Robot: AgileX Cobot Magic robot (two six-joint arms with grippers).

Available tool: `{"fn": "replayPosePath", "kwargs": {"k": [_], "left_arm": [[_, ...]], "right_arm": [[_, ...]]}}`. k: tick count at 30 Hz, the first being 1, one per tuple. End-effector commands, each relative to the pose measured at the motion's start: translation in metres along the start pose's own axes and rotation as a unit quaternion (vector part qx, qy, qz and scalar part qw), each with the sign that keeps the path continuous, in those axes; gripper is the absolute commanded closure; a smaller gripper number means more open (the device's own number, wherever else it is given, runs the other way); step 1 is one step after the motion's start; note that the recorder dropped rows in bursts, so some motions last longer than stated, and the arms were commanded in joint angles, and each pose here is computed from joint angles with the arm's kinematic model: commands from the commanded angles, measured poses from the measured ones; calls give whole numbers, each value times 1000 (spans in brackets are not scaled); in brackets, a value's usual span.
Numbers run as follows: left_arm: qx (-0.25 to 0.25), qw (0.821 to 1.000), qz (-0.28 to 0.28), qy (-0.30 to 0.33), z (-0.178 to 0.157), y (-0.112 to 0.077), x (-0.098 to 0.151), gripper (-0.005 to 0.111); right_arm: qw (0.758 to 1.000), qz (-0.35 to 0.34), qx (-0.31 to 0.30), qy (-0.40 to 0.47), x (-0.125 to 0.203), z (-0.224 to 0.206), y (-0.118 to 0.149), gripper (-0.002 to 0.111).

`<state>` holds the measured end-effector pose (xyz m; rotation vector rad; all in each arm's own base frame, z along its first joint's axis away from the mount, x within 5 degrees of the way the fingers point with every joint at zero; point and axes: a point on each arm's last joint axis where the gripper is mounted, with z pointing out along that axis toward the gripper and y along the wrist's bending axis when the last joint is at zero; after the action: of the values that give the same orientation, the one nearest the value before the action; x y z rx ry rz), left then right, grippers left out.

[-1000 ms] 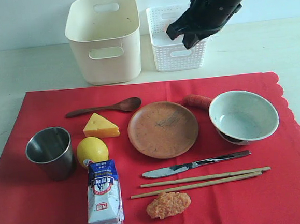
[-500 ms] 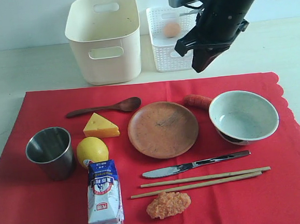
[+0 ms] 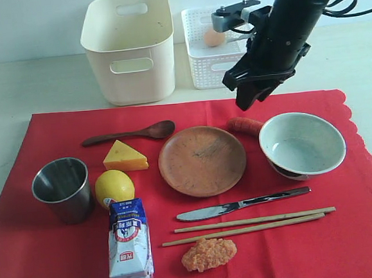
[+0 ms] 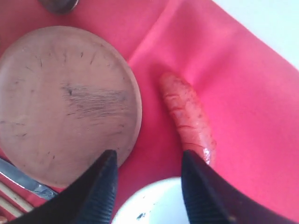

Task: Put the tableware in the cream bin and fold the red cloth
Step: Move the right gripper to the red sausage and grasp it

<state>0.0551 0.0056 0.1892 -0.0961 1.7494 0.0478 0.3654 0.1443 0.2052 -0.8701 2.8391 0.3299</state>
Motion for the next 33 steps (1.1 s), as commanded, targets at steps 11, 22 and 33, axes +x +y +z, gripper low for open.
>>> {"fn": "replayPosePath", "kwargs": {"k": [11,22,33], "left_arm": [[3,1000,-2,-2,0,0,0,104],[3,1000,-2,-2,0,0,0,104],[3,1000,-2,-2,0,0,0,104]], "right_arm": [[998,-53,27,18,-3,46,-18,59],[996,-69,44,27,-3,70,-27,60],[997,-66,42,25,-4,75,-28,69]]}}
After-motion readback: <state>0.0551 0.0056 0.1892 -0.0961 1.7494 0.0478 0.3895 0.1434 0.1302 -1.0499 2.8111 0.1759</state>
